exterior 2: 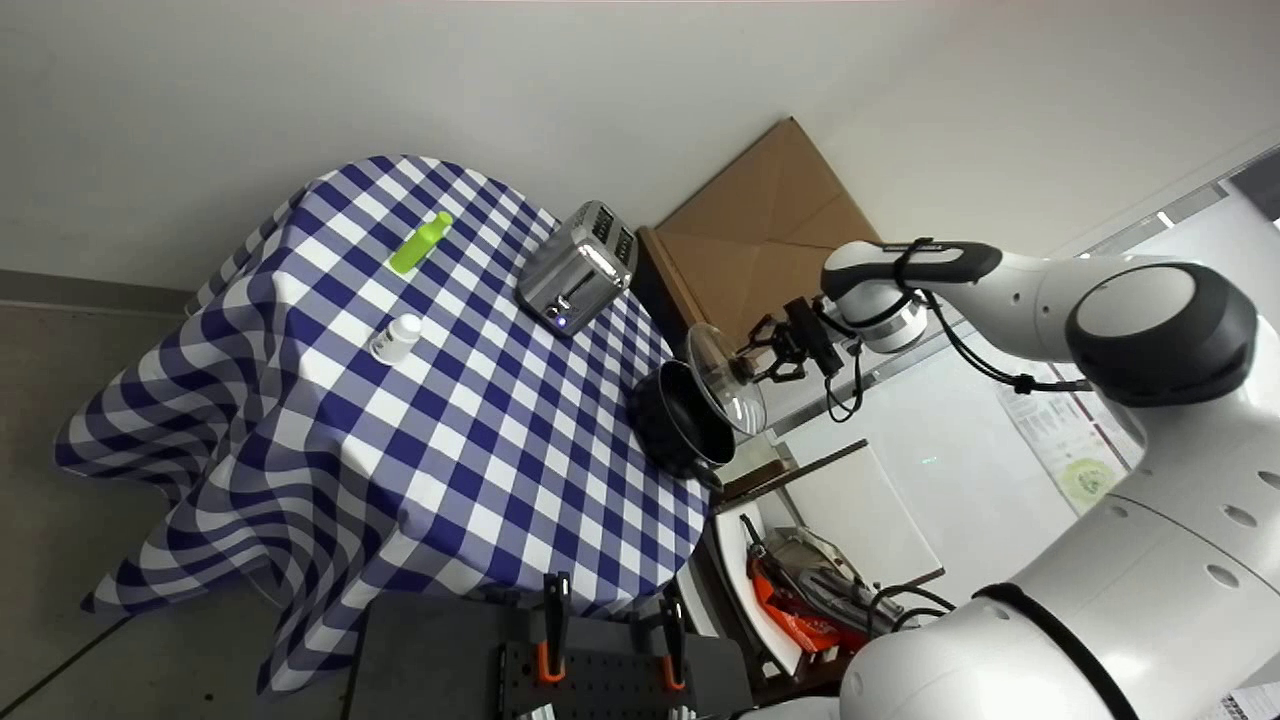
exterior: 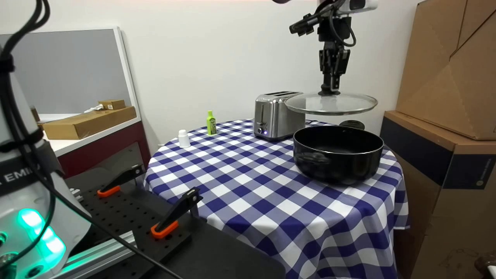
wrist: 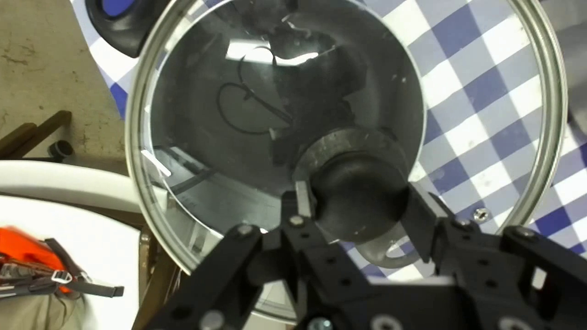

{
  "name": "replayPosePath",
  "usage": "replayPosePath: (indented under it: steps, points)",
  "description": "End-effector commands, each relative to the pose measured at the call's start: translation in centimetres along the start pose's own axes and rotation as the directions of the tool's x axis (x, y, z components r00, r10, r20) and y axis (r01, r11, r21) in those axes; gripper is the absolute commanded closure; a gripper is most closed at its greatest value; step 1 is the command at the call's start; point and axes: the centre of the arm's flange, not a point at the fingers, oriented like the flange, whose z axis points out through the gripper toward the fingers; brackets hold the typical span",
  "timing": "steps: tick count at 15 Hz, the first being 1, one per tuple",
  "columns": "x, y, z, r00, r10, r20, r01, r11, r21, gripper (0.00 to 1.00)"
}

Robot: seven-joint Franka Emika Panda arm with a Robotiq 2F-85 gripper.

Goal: Remove the lid from the pot

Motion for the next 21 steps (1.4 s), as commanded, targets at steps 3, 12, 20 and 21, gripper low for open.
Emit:
replayPosePath:
  steps: [3, 12, 20, 21]
  points:
    - [-9.6, -4.3, -3.9, 0.973, -0.230, 0.015, 0.230, 0.973, 0.018, 0.75]
    - [-22.7, -11.3, 6.1, 0.875, -0.474, 0.097, 0.477, 0.878, -0.018, 0.75]
    - [-25.5, -11.9, 16.3, 0.825, -0.563, 0.060, 0.564, 0.825, -0.016, 0.75]
    - [-26.0, -12.0, 17.0, 0.820, -0.569, 0.063, 0.571, 0.821, -0.015, 0.75]
